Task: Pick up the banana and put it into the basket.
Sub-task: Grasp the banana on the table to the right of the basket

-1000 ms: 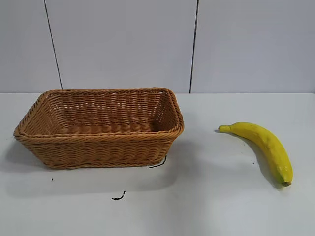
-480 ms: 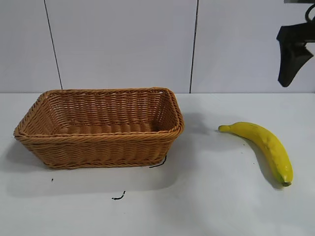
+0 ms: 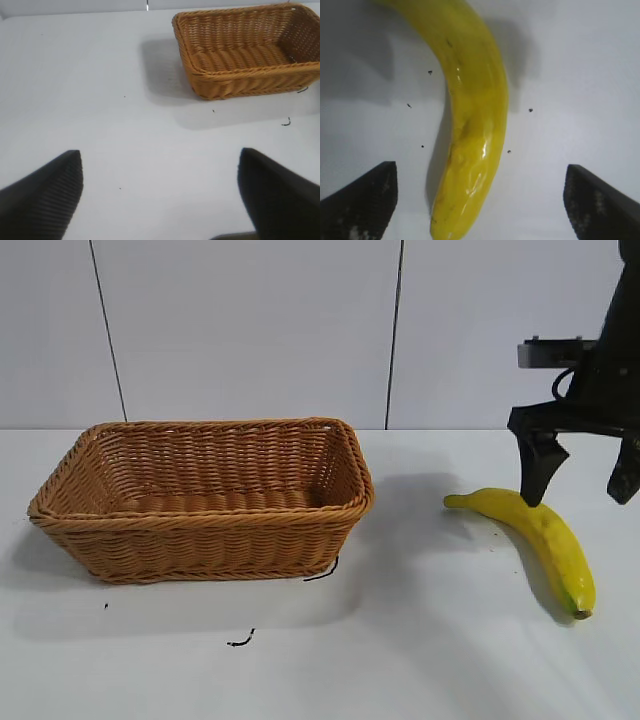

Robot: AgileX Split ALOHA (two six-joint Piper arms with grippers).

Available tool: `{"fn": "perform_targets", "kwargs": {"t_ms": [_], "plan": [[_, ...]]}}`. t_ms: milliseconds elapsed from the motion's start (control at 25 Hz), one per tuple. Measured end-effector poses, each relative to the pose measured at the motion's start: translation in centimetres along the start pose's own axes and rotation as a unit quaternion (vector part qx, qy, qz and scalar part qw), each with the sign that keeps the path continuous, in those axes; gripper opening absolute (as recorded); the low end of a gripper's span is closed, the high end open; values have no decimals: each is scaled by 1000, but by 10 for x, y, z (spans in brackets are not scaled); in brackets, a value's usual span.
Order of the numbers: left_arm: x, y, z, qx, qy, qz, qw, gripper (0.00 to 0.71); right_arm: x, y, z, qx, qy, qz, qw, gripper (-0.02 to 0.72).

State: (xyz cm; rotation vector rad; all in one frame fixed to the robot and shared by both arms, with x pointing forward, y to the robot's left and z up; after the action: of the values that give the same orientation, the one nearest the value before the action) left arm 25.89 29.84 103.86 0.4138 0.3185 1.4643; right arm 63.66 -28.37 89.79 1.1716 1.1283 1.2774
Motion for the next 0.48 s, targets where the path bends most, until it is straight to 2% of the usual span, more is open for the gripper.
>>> {"fn": "perform_targets", "kwargs": {"t_ms": [480], "plan": [[0, 0, 0, 0, 0, 0, 1000, 634, -1, -33, 2, 17, -2, -1, 1000, 617]]}}
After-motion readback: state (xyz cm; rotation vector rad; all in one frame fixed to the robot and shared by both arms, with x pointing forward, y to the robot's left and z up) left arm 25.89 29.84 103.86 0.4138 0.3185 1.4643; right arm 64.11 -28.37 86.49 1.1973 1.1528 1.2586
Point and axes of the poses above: a point on each arm's last joint axis where the gripper is mounted, y pointing back along that axis away from the gripper, x along the wrist's bending axis when the last joint is at zero, z = x × y, the point moved 3 cm from there along -y, pointing out along that axis toward the gripper, and after that the axes turned 2 degrees about -y, right-handed, at the moved point
